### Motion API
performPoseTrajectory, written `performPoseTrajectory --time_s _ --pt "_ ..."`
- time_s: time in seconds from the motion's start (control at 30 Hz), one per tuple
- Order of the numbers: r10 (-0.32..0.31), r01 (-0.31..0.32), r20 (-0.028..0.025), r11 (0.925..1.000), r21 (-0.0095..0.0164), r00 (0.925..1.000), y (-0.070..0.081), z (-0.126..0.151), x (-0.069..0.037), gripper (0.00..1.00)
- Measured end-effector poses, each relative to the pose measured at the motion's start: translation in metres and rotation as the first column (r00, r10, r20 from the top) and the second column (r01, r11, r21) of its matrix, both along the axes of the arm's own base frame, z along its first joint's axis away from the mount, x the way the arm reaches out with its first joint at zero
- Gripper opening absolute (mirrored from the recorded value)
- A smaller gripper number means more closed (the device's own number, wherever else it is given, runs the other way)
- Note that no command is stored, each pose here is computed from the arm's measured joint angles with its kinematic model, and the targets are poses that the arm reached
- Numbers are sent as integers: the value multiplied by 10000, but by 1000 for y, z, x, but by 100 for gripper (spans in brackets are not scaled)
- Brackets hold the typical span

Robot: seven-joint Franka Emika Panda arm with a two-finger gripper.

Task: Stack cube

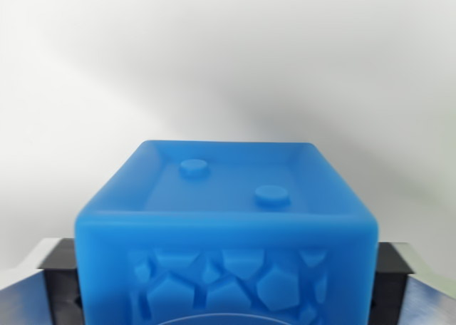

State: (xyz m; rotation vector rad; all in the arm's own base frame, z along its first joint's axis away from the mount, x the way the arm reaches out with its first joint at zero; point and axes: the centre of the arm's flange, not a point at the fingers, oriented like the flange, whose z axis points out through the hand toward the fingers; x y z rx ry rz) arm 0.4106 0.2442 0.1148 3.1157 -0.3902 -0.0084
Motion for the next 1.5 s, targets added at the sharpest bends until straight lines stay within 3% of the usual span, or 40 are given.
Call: performPoseTrajectory --time_s 0.93,1.5 --pt "1 -1 7 10000 0 10000 0 1 0 0" --pt "8 -8 58 10000 -2 10000 1 28 1 0"
